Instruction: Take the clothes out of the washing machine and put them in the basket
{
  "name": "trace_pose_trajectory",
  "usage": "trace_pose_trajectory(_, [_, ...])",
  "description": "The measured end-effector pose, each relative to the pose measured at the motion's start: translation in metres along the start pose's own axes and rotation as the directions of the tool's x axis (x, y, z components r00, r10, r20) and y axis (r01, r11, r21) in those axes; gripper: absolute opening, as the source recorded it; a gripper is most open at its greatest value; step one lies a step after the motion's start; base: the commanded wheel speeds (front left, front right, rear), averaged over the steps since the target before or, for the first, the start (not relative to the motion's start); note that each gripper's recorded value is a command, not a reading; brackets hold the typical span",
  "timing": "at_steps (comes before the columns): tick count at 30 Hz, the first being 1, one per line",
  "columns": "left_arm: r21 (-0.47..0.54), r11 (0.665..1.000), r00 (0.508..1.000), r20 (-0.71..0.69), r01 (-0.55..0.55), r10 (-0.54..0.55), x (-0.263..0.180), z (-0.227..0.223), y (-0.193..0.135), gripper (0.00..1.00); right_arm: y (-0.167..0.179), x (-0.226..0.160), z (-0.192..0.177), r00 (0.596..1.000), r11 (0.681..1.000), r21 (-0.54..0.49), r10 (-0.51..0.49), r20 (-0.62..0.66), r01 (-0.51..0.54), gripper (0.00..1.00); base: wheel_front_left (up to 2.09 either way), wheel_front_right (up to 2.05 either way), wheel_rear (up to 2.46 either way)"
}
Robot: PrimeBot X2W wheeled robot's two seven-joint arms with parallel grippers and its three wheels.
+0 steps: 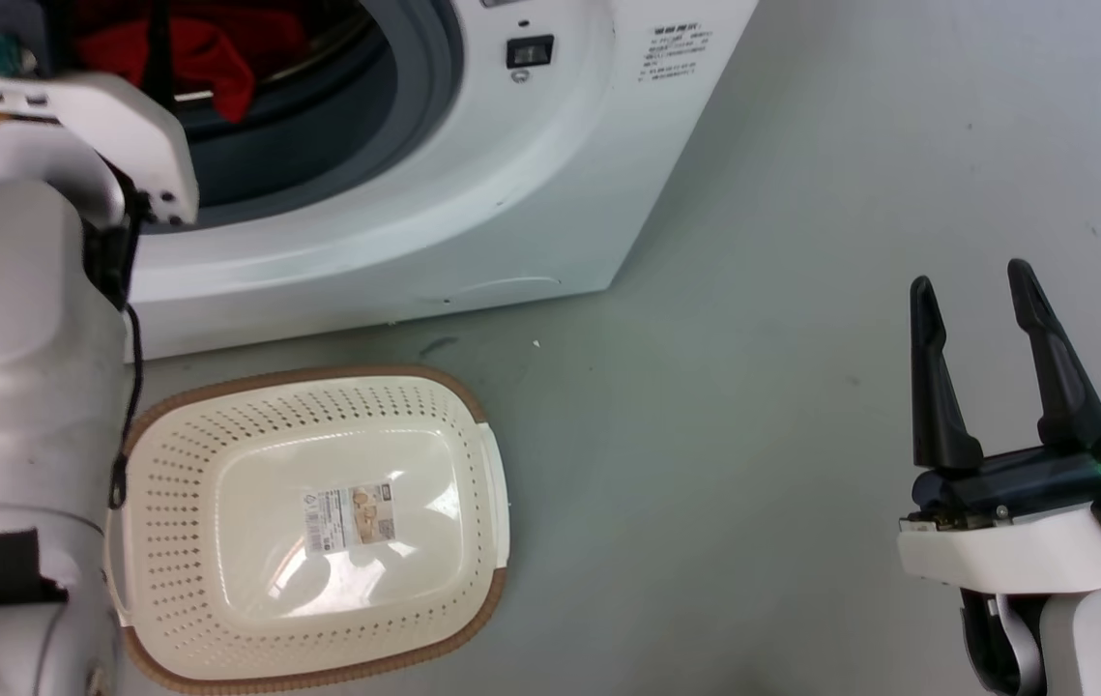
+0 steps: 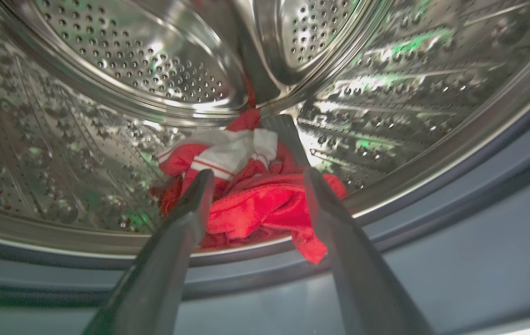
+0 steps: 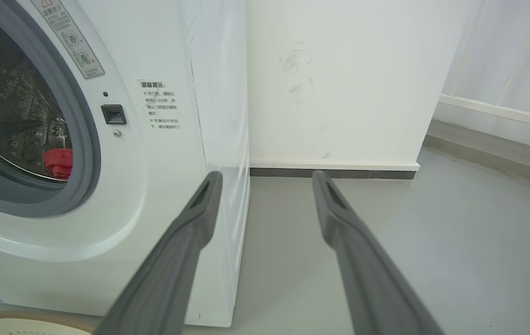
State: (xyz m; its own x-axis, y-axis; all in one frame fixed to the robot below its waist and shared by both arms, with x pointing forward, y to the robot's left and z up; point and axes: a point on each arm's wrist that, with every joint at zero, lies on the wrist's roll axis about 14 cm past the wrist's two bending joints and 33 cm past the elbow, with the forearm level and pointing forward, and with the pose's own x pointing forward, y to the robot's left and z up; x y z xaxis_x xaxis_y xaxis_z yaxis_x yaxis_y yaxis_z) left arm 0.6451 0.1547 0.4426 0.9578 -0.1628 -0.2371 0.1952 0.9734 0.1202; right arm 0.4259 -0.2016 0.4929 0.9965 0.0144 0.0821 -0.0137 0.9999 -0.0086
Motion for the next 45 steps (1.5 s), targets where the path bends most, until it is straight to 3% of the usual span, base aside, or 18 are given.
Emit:
trace_pose_trajectory(7, [0.019,1.000,0.977,-0.212,0.020,-0.015,0.039,-0.036,0.002,1.00,-0.011,0.012,-0.016,0.999,1.000,0.003,-0.027,-0.026,0.027,1.00,0.00,0.00,0.00])
trace_pose_trajectory(15, [0.019,0.999,0.907,-0.421,0.043,-0.031,0.072,-0.078,-0.003,1.00,-0.022,0.022,-0.038,0.996,0.999,-0.001,-0.054,-0.067,0.054,1.00,0.00,0.00,0.00])
trace_pose_trajectory(22, [-0.005,0.999,0.833,-0.551,0.052,-0.046,0.090,-0.109,-0.008,1.00,-0.028,0.027,-0.060,0.992,0.998,-0.006,-0.069,-0.110,0.069,1.00,0.00,0.00,0.00])
trace_pose_trajectory(30, [-0.029,0.998,0.802,-0.594,0.050,-0.057,0.098,-0.116,-0.010,1.00,-0.031,0.030,-0.069,0.989,0.997,0.002,-0.077,-0.124,0.078,1.00,0.00,0.00,0.00])
trace_pose_trajectory(31, [-0.025,0.998,0.803,-0.594,0.050,-0.055,0.098,-0.116,-0.010,0.18,-0.031,0.030,-0.069,0.989,0.997,0.003,-0.078,-0.124,0.079,1.00,0.00,0.00,0.00])
trace_pose_trajectory(32, [-0.020,0.998,0.805,-0.591,0.052,-0.053,0.097,-0.115,-0.009,0.00,-0.032,0.030,-0.068,0.989,0.997,0.003,-0.079,-0.123,0.080,1.00,0.00,0.00,0.00])
trace_pose_trajectory(37, [-0.010,0.999,0.829,-0.558,0.047,-0.044,0.092,-0.110,-0.004,0.00,-0.031,0.031,-0.062,0.991,0.997,0.007,-0.078,-0.106,0.079,1.00,0.00,0.00,0.00])
trace_pose_trajectory(45, [-0.006,0.999,0.913,-0.406,0.051,-0.049,0.075,-0.082,-0.001,0.00,-0.024,0.030,-0.039,0.997,0.998,0.008,-0.059,-0.054,0.059,1.00,0.00,0.00,0.00])
